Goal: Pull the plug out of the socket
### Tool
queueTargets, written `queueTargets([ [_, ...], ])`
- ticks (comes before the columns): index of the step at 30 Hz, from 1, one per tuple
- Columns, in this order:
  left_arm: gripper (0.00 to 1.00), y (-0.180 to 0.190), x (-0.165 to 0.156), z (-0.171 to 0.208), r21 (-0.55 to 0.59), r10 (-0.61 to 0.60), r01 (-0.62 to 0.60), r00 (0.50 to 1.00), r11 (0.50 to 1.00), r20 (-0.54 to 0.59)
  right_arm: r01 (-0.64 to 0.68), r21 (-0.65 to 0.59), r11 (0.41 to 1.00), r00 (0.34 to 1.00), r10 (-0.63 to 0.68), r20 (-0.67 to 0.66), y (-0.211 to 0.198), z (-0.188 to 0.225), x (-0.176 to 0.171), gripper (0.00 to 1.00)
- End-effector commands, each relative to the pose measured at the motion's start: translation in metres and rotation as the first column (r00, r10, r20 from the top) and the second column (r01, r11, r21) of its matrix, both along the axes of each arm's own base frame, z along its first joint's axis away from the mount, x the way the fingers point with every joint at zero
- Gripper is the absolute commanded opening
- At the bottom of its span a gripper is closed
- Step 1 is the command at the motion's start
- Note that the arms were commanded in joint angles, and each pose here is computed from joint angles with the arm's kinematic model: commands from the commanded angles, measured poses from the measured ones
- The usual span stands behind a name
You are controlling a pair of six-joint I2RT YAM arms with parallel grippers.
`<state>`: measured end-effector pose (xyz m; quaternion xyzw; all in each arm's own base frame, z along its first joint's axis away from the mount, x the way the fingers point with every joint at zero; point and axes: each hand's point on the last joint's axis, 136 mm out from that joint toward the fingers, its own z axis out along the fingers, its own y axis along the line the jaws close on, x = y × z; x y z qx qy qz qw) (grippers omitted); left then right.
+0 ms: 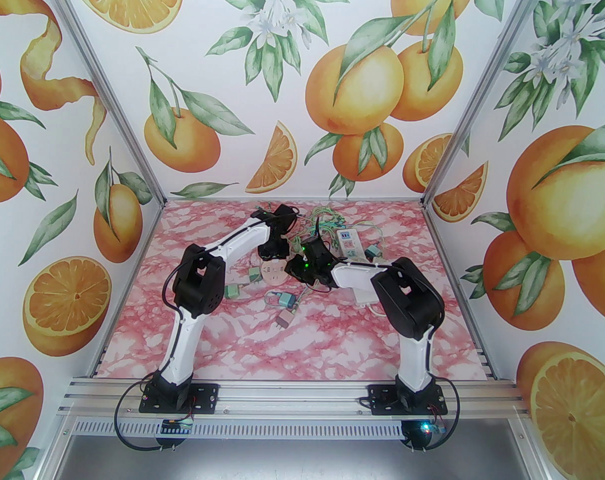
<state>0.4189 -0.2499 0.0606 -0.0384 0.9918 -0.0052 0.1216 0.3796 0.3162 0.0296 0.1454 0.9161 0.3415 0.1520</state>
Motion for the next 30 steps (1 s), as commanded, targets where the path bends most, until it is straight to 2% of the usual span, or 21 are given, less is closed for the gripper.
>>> queueTargets([
  [1, 0.03, -0.039, -0.017, 0.018, -0.049, -0.082, 0.082, 0.997, 0.995, 0.014, -0.063, -0.3, 0.952, 0.95, -0.035, -0.31, -0.054, -0.107, -0.077, 0.19],
  [7, 0.03, -0.041, -0.017, 0.017, -0.04, -0.096, 0.096, 0.995, 0.995, 0.01, -0.064, -0.306, 0.95, 0.947, -0.039, -0.32, -0.056, -0.11, -0.08, 0.19],
  [12, 0.02, -0.039, -0.01, 0.019, -0.2, -0.021, 0.013, 0.999, 0.98, -0.037, -0.063, -0.305, 0.95, 0.947, -0.04, -0.319, -0.057, -0.11, -0.081, 0.19],
  [18, 0.02, -0.027, 0.0, 0.03, -0.245, 0.02, -0.025, 1.0, 0.969, -0.022, -0.06, -0.304, 0.951, 0.947, -0.041, -0.318, -0.057, -0.111, -0.082, 0.19],
  [23, 0.02, -0.03, 0.0, 0.03, -0.203, -0.002, 0.003, 1.0, 0.979, 0.005, -0.06, -0.3, 0.952, 0.948, -0.039, -0.316, -0.056, -0.111, -0.08, 0.19],
  [30, 0.02, -0.042, -0.009, 0.026, -0.07, -0.082, 0.085, 0.996, 0.994, 0.038, -0.064, -0.302, 0.951, 0.946, -0.039, -0.32, -0.055, -0.112, -0.081, 0.19],
])
